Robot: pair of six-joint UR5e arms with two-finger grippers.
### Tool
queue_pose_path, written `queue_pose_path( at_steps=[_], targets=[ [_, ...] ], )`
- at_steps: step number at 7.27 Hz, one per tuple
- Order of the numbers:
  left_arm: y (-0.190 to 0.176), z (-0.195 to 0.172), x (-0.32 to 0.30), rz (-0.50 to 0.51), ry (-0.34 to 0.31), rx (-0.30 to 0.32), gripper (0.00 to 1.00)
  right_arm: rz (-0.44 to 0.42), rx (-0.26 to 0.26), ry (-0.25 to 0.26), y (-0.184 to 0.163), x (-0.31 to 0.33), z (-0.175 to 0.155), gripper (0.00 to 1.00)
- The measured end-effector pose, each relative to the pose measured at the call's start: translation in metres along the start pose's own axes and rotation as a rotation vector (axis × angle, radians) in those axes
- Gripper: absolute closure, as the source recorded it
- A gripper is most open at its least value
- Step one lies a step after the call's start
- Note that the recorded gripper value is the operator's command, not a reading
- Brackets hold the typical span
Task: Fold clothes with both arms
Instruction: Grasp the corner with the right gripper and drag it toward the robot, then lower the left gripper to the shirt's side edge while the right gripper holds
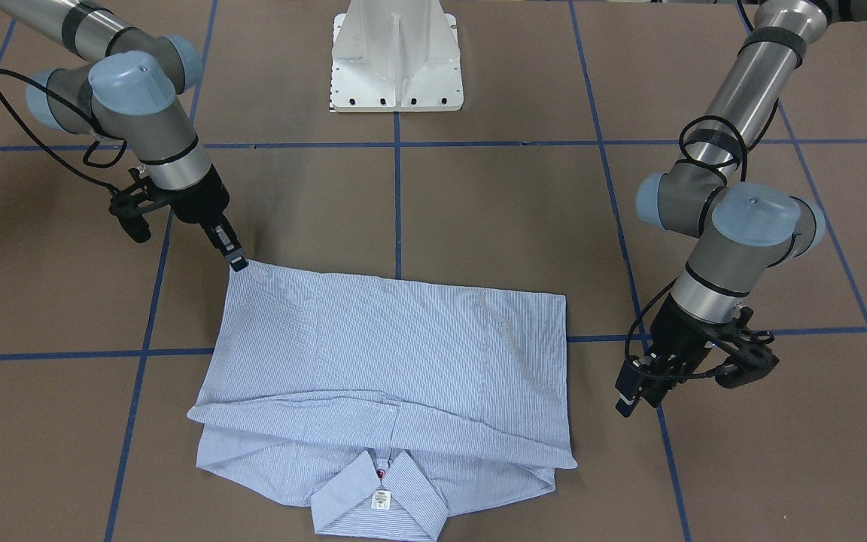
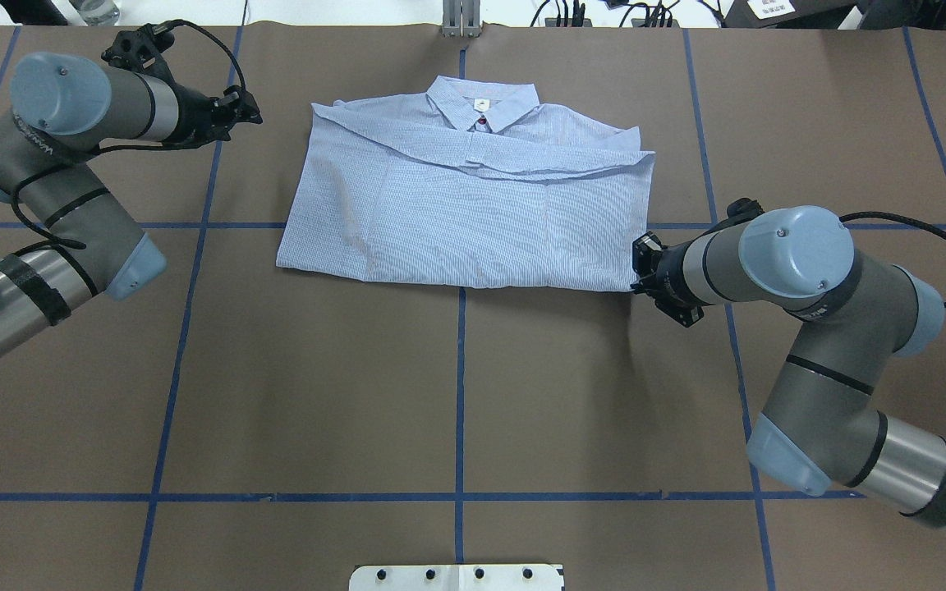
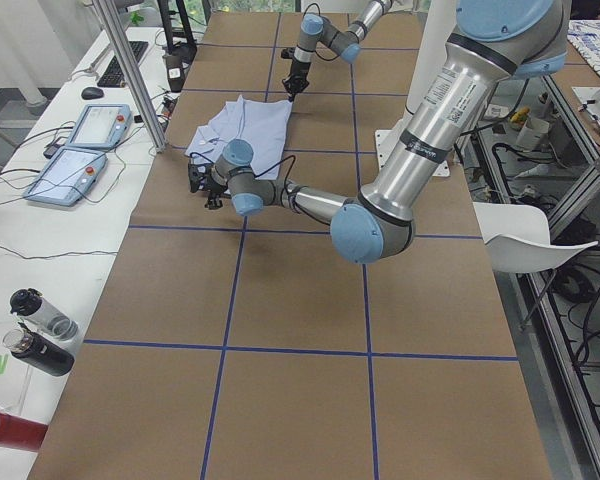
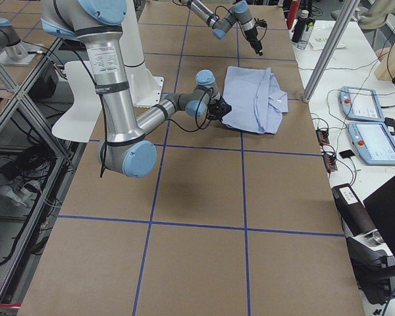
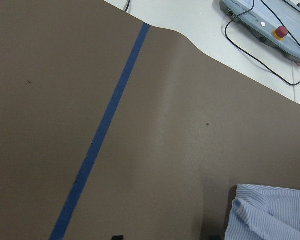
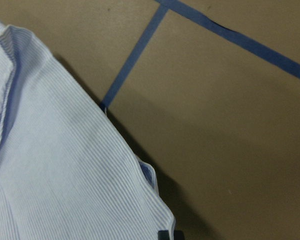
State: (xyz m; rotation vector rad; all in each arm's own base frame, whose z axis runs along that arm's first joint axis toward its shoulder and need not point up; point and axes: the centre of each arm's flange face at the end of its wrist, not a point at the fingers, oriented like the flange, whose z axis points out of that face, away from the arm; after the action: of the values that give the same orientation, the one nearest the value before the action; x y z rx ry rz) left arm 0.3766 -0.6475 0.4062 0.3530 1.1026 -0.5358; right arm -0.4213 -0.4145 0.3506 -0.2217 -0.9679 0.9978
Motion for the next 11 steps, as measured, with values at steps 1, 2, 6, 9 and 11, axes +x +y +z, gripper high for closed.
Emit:
queue_pose_path(
  at_steps=[1, 2, 6, 9, 11],
  targets=[
    [0.008, -0.003, 0.009, 0.007, 0.017, -0.01, 0.35, -0.031, -0.052, 0.078, 0.045, 0.021, -0.02, 1.0],
    [0.019, -0.004, 0.018, 0.015, 0.033, -0.03, 0.35, -0.081, -0.103, 0.172, 0.099, 0.051, -0.034, 1.0],
    [0.053, -0.04, 0.041, 0.004, 0.119, -0.195, 0.35, -0.249, -0.325, 0.439, 0.226, 0.157, -0.071, 0.0],
    [0.108, -0.074, 0.026, -0.071, 0.143, -0.313, 0.35, -0.186, -0.324, 0.495, 0.242, 0.176, -0.085, 0.0],
    [0.156, -0.081, 0.026, -0.189, 0.125, -0.395, 0.35, -0.09, -0.265, 0.404, 0.201, 0.13, -0.093, 0.0]
  ],
)
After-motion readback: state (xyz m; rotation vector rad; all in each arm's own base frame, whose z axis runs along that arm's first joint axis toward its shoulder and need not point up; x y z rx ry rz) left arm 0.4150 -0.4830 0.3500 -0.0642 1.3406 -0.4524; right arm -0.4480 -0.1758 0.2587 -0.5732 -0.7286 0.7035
